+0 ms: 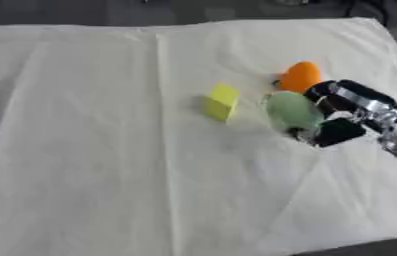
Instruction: Pick up the objects with one hand, pass them to the other hand, and then place them into the box on the other side of the table.
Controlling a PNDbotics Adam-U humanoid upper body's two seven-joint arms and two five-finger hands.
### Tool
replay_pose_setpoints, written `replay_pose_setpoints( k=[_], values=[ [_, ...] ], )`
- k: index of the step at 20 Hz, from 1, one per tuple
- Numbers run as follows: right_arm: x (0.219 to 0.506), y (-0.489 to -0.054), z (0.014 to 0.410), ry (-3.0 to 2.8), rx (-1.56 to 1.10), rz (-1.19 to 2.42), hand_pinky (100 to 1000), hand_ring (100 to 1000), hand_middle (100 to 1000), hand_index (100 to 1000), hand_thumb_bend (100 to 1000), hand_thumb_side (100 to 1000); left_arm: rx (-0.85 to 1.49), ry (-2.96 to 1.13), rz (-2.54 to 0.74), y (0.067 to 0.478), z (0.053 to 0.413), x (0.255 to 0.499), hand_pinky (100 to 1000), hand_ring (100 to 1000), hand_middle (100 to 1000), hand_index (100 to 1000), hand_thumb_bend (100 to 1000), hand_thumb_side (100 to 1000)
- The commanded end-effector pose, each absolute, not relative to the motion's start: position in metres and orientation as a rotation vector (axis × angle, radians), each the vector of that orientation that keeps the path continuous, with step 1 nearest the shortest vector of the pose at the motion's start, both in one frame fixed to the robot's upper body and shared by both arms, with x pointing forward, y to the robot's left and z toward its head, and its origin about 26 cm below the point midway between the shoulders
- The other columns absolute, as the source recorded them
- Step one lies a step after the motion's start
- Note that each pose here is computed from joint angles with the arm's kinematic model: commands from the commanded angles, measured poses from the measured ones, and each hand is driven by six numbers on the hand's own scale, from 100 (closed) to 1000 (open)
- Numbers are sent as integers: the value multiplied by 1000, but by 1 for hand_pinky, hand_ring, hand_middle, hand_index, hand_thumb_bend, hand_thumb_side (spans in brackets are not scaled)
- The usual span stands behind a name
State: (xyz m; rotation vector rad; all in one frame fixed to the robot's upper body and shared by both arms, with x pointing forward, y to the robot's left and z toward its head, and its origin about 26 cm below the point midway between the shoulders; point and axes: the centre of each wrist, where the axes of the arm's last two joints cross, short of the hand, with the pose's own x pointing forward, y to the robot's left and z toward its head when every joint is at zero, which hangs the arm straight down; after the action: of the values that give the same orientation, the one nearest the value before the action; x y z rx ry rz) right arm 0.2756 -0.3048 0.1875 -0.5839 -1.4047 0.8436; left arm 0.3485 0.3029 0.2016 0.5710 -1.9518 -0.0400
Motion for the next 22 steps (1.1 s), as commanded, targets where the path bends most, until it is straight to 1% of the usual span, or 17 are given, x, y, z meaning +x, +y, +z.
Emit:
replay_pose_setpoints(
  k=[1, 4, 5, 6, 7, 8, 13, 17, 19, 22],
  values=[
    [278, -306, 204, -1481, -614, 854, 662, 569, 346, 370, 276, 100, 583, -1992, -65, 305, 216, 346, 763, 661, 707, 795, 100, 759],
    [279, -302, 202, -1523, -613, 867, 654, 564, 351, 376, 277, 100, 576, -2004, -87, 302, 221, 347, 763, 661, 707, 792, 100, 752],
    [279, -298, 199, -1527, -601, 870, 655, 564, 351, 377, 349, 100, 569, -2007, -101, 300, 223, 348, 762, 659, 704, 790, 100, 733],
    [280, -295, 197, -1533, -593, 873, 656, 565, 352, 377, 275, 100, 558, -2010, -117, 298, 226, 349, 762, 659, 706, 790, 100, 747],
    [280, -291, 196, -1542, -591, 876, 656, 565, 352, 378, 240, 100, 548, -2014, -137, 295, 229, 350, 762, 659, 704, 790, 100, 731],
    [281, -288, 196, -1556, -594, 875, 657, 566, 352, 379, 269, 100, 540, -2018, -159, 292, 232, 350, 762, 659, 706, 790, 100, 741],
    [287, -278, 209, -1686, -642, 851, 666, 569, 353, 383, 256, 100, 483, -2043, -309, 271, 255, 355, 763, 661, 709, 792, 100, 730],
    [291, -265, 217, -1773, -667, 877, 679, 573, 359, 390, 241, 100, 438, -2044, -483, 245, 276, 360, 764, 666, 716, 798, 100, 719],
    [292, -260, 219, -1810, -694, 890, 680, 573, 360, 391, 234, 100, 426, -2021, -576, 232, 286, 362, 763, 667, 716, 798, 100, 707],
    [293, -254, 218, -1845, -738, 908, 689, 573, 361, 392, 226, 100, 437, -1957, -723, 214, 298, 364, 765, 671, 717, 805, 100, 649]
  ],
)
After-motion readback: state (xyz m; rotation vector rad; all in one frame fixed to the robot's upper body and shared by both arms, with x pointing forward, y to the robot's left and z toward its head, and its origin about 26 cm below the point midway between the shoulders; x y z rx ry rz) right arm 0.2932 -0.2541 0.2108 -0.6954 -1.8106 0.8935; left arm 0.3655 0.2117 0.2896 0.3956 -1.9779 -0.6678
